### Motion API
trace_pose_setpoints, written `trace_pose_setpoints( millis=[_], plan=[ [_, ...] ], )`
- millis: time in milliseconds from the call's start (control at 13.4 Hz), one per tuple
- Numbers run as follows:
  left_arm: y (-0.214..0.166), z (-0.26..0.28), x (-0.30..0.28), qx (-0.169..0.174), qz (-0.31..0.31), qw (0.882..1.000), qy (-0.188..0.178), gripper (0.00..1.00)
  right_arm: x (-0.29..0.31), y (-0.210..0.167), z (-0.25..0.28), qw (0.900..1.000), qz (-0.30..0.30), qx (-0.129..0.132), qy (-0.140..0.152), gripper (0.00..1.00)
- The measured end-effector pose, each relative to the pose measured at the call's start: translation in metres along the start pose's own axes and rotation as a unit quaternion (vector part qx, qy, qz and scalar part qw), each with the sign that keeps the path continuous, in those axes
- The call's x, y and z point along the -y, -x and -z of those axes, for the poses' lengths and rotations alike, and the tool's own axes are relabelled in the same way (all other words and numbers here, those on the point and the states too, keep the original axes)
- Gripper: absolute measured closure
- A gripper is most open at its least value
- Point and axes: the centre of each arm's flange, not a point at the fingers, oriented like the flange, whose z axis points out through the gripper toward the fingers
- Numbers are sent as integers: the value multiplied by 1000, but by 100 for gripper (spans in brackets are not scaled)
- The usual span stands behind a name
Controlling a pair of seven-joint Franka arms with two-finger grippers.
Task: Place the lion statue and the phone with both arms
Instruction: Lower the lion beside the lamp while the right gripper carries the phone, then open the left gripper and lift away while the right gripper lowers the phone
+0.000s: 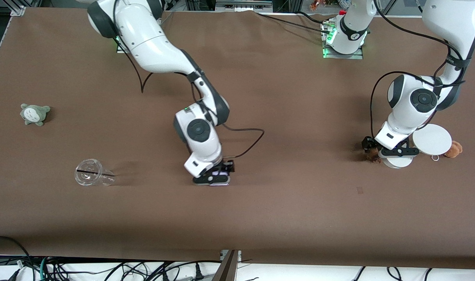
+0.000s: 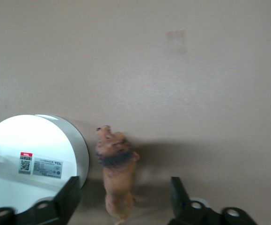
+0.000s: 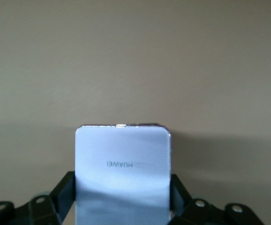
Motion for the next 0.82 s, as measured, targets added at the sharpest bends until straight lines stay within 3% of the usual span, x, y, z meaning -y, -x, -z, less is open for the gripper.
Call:
trace_pose_setpoints(
  millis=[75,447,820],
  plan=[
    [-3,11,-6,1,-5,1000,-2,0,-21,-6,1,1000,11,6,6,16],
    [-22,67,-35,23,-19,999,-21,0,-142,-19,-2,997,57,44,28,16],
    [-63,154,-43,44,17,999,-7,0,-222,-16,-9,996,43,72,34,16]
  ],
)
